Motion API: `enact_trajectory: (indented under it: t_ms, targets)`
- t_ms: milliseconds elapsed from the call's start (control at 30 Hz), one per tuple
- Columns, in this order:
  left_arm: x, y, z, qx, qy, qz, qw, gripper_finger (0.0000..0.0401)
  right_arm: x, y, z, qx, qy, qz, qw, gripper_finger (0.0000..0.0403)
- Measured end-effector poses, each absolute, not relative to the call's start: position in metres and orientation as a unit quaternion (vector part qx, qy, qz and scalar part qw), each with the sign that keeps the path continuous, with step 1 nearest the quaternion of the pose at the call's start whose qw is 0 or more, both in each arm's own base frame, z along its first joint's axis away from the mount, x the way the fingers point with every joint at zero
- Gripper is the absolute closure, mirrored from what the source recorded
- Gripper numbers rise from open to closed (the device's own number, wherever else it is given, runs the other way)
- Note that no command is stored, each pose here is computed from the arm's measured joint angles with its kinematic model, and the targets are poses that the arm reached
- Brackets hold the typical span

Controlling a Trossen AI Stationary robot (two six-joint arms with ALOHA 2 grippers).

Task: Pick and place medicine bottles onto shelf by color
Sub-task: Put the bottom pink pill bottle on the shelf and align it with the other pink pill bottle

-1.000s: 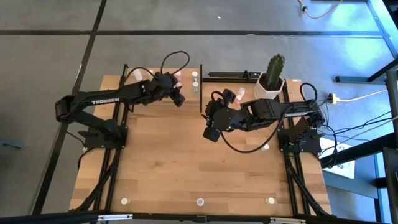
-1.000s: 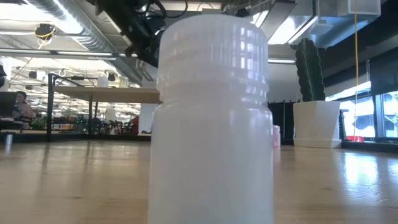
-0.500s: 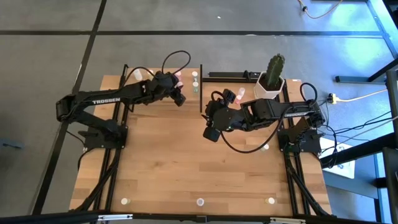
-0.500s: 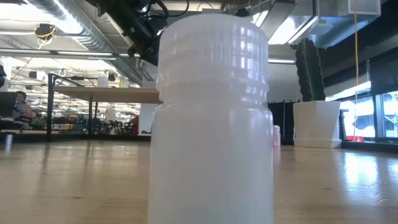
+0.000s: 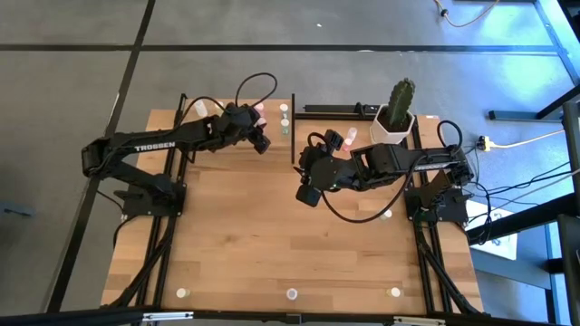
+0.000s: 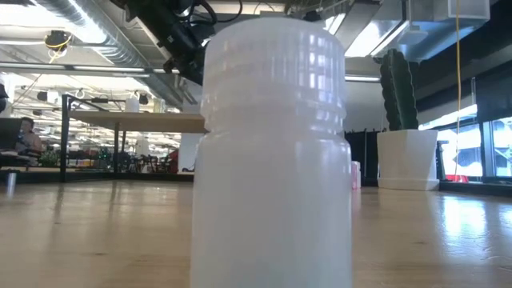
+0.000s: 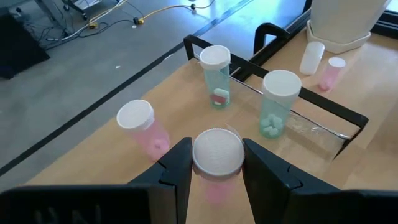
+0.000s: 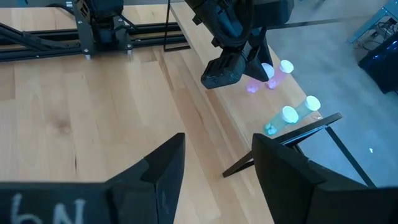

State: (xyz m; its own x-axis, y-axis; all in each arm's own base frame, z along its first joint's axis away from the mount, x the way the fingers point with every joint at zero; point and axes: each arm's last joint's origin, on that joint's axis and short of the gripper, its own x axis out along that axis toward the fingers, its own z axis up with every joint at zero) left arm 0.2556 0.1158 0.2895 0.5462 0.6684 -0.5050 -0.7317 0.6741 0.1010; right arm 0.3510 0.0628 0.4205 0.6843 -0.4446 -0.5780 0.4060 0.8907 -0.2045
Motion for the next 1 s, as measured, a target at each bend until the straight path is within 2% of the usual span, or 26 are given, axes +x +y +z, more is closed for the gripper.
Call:
enact_trajectory:
  t_ms: [1000]
  targets:
    - [0.261, 0.121, 0.278, -0.075, 0.271, 0.43, 0.858, 0.0289, 0.351, 0.063, 0.421, -0.03, 0.323, -0.232, 0.917, 0.0215]
